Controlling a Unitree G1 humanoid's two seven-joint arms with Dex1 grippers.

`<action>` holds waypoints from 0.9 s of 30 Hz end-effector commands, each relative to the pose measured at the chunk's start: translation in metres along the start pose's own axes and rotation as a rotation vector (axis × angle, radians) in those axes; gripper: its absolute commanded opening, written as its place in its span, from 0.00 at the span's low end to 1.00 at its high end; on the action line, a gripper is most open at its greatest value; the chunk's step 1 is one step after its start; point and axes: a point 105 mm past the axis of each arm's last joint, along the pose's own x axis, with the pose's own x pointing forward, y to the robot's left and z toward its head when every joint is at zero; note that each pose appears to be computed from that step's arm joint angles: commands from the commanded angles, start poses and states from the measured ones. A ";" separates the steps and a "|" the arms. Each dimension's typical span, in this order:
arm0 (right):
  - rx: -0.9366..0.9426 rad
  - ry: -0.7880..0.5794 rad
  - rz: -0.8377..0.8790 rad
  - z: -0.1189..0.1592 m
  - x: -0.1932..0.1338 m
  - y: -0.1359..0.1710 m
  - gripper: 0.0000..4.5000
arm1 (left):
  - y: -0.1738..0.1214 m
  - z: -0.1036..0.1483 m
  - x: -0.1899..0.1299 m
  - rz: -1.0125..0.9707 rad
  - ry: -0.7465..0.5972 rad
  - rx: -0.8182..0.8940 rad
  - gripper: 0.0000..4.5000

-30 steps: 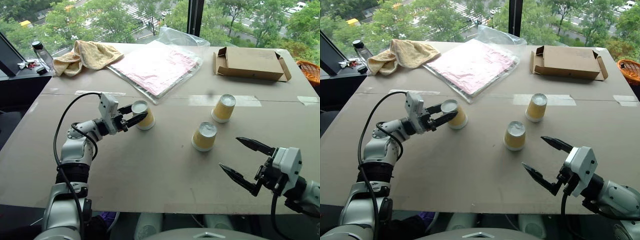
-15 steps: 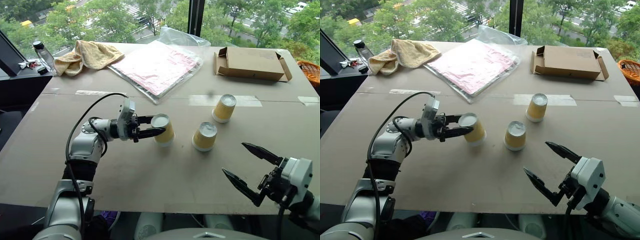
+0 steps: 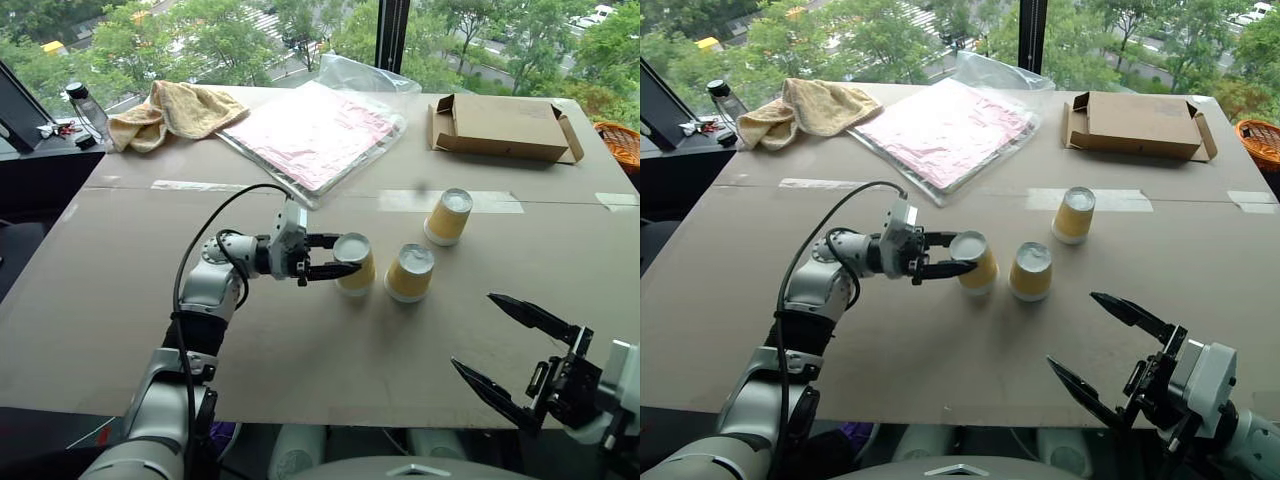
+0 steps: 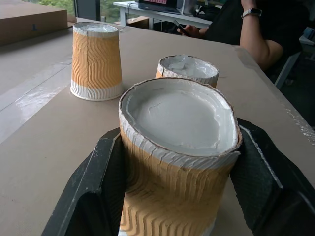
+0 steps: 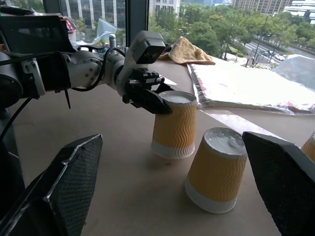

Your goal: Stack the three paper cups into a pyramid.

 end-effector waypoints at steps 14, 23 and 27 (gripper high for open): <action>-0.015 0.030 -0.023 -0.005 -0.008 -0.003 1.00 | 0.000 -0.009 0.025 -0.011 0.004 0.085 0.52; -0.015 0.035 -0.044 -0.004 -0.009 -0.002 1.00 | -0.004 -0.010 0.025 -0.032 -0.020 0.054 0.99; -0.013 0.035 -0.045 -0.003 -0.009 -0.002 1.00 | -0.006 -0.010 0.024 -0.025 -0.030 0.055 0.99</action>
